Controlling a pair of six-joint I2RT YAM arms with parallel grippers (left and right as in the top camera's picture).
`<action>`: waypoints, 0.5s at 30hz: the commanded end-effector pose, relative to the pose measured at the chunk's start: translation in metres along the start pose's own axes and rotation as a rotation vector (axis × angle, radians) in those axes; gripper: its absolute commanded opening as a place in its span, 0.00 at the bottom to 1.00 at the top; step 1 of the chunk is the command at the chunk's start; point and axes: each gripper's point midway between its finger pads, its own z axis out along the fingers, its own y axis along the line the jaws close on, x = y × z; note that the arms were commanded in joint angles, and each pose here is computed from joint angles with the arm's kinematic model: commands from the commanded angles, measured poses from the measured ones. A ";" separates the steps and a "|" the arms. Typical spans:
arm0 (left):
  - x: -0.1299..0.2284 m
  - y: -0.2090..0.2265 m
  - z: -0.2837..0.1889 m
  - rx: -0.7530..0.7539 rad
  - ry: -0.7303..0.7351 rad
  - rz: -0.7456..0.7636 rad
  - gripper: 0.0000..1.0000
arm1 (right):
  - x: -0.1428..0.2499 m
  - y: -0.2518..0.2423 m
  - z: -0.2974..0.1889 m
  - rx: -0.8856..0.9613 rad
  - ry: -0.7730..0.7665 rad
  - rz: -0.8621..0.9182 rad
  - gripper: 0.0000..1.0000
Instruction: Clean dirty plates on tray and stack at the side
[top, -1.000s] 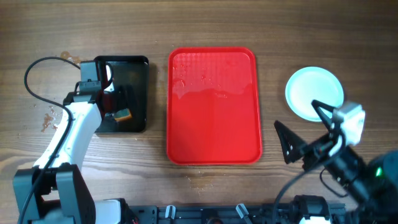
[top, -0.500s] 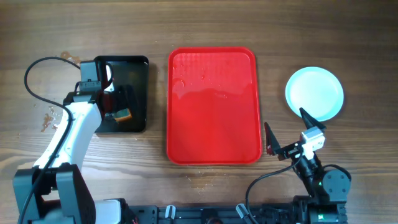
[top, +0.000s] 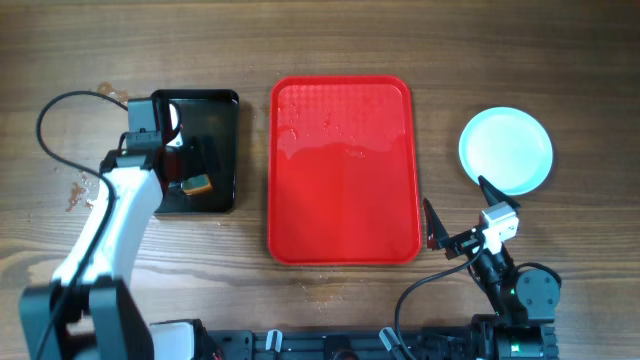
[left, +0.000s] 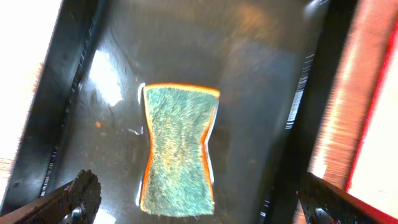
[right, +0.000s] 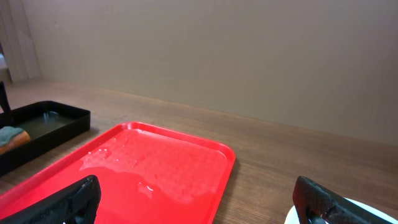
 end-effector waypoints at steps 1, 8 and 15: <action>-0.018 -0.022 -0.066 0.082 -0.207 0.049 1.00 | 0.000 -0.001 0.000 0.009 0.000 -0.002 0.99; 0.007 -0.009 -0.168 0.158 -0.575 0.033 1.00 | 0.000 -0.001 0.000 0.009 0.000 -0.002 1.00; 0.027 -0.002 -0.184 0.314 -0.977 -0.066 1.00 | 0.000 -0.001 0.000 0.009 0.000 -0.002 1.00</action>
